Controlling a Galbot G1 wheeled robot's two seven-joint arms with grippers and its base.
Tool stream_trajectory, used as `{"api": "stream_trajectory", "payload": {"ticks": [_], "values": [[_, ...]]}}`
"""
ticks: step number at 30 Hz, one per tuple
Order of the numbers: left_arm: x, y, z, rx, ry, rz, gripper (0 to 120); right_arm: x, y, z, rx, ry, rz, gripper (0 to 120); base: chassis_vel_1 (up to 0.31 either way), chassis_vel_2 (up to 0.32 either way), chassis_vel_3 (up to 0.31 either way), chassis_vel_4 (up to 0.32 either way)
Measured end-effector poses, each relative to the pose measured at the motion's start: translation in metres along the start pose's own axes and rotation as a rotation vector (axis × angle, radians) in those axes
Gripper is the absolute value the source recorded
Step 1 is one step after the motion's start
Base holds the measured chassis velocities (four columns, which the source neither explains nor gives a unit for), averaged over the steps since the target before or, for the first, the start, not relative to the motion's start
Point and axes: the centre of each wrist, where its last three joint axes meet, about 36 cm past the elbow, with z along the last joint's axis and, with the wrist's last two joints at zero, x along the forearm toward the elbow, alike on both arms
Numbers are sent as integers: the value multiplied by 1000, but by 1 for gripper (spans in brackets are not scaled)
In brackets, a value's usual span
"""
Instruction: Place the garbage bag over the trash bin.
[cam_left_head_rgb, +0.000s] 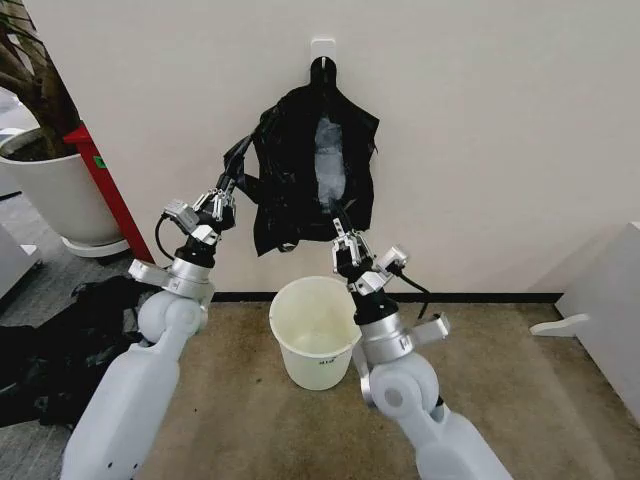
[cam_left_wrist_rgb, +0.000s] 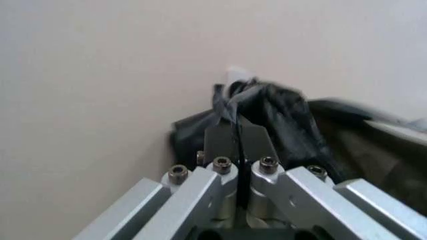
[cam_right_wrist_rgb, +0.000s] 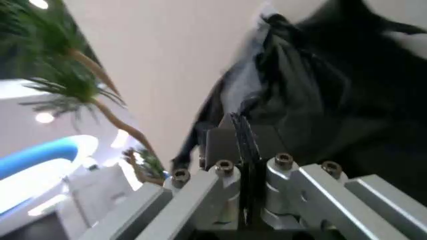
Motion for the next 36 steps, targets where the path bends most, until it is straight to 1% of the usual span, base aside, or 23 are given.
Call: {"api": "stream_trajectory", "payload": {"ticks": [1,3,6,10,13,14,15,17,18,21,27,28,31,34,36], "values": [[7,0,-6,-49,26,-16,0,8,4,-1,9,9,23,0,0,0,0,0],[18,-2,-15,-110,65,-46,0,23,12,-4,18,25,59,0,0,0,0,0],[23,-5,-22,-137,93,-70,0,36,18,-5,32,39,80,0,0,0,0,0],[26,-8,-21,-132,120,-75,0,41,16,-3,59,45,90,0,0,0,0,0],[29,-12,-10,-104,166,-74,0,38,3,0,87,44,108,0,0,0,0,0],[29,-12,-10,-104,166,-74,0,38,3,0,87,44,108,0,0,0,0,0],[31,-13,-3,-88,191,-71,0,35,-3,2,98,44,115,0,0,0,0,0],[33,-14,6,-67,215,-65,0,33,-11,6,110,45,123,0,0,0,0,0],[35,-16,14,-44,228,-56,0,31,-17,9,122,45,128,0,0,0,0,0],[35,-18,22,-9,235,-45,0,27,-23,12,136,42,130,0,0,0,0,0],[26,-27,52,107,251,-34,0,13,-41,13,198,19,128,0,0,0,0,0],[26,-27,52,107,251,-34,0,13,-41,13,198,19,128,0,0,0,0,0],[25,-35,71,143,278,-31,0,10,-47,14,220,17,147,0,0,0,0,0],[30,-45,91,156,319,-28,0,15,-49,17,229,43,200,0,0,0,0,0],[31,-46,94,156,323,-26,0,17,-49,18,230,50,208,0,0,0,0,0]]}}
